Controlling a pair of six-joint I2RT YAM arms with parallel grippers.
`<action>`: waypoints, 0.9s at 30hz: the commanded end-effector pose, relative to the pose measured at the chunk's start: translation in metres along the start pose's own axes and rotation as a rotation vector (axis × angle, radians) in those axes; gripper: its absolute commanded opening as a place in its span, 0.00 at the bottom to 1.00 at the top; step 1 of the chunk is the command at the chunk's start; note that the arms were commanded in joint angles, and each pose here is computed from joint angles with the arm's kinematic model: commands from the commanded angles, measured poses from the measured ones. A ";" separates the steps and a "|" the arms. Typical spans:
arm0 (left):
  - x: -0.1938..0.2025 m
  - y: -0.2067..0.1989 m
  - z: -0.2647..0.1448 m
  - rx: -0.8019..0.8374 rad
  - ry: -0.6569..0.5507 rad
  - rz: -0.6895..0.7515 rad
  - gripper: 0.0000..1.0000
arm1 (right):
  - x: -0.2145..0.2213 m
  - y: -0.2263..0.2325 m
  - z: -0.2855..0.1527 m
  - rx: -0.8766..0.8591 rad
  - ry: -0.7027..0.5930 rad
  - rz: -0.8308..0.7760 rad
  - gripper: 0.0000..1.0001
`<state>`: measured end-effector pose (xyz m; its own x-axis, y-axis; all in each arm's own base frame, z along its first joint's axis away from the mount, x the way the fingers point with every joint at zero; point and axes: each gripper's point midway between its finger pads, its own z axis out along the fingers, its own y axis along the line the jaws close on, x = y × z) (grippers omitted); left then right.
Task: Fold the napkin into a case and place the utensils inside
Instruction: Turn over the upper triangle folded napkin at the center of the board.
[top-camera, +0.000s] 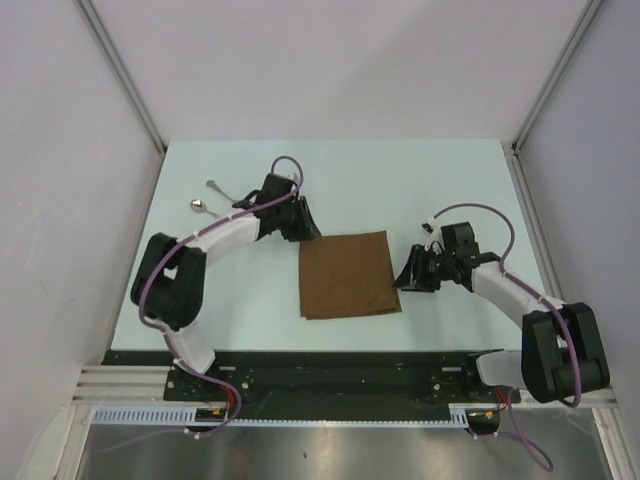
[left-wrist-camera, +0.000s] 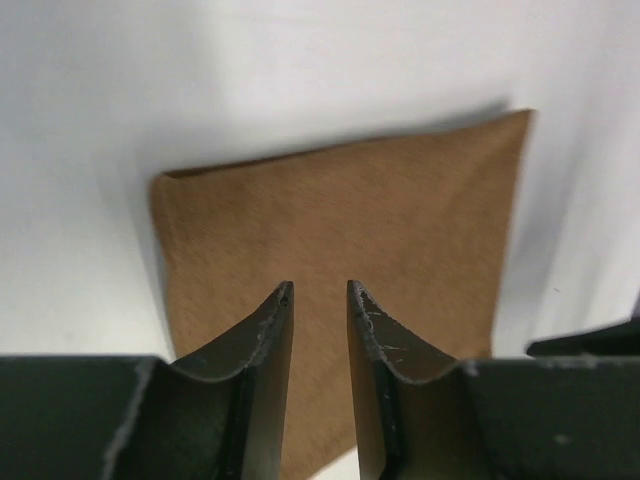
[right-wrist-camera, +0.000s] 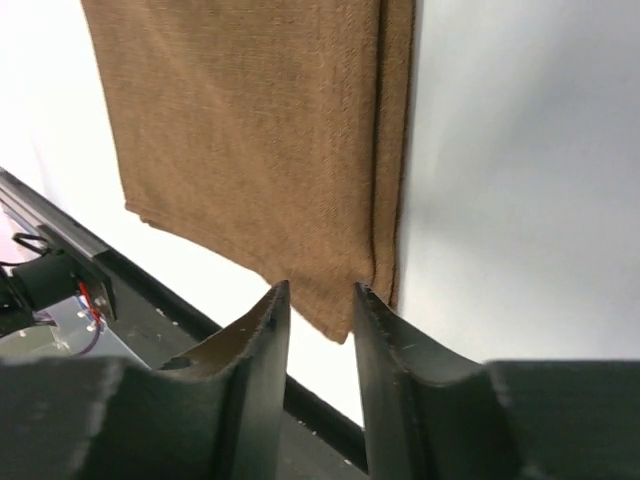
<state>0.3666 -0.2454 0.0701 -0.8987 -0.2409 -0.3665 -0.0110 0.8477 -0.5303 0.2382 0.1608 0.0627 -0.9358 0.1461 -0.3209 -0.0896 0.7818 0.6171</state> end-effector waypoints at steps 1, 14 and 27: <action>-0.012 -0.028 -0.049 0.072 -0.098 0.079 0.34 | 0.020 0.005 -0.002 -0.014 0.028 0.045 0.41; 0.010 -0.032 -0.068 0.133 -0.060 0.064 0.34 | 0.040 0.003 0.013 -0.017 0.063 0.040 0.34; 0.001 -0.037 -0.079 0.130 -0.083 0.081 0.35 | 0.043 -0.004 0.013 0.001 0.076 0.059 0.05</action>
<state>0.3249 -0.2396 0.1178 -0.8879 -0.2168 -0.4057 0.0653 0.8136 -0.5777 0.1981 0.1725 0.0319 -0.9670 0.1367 -0.2149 -0.0293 0.7783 0.6272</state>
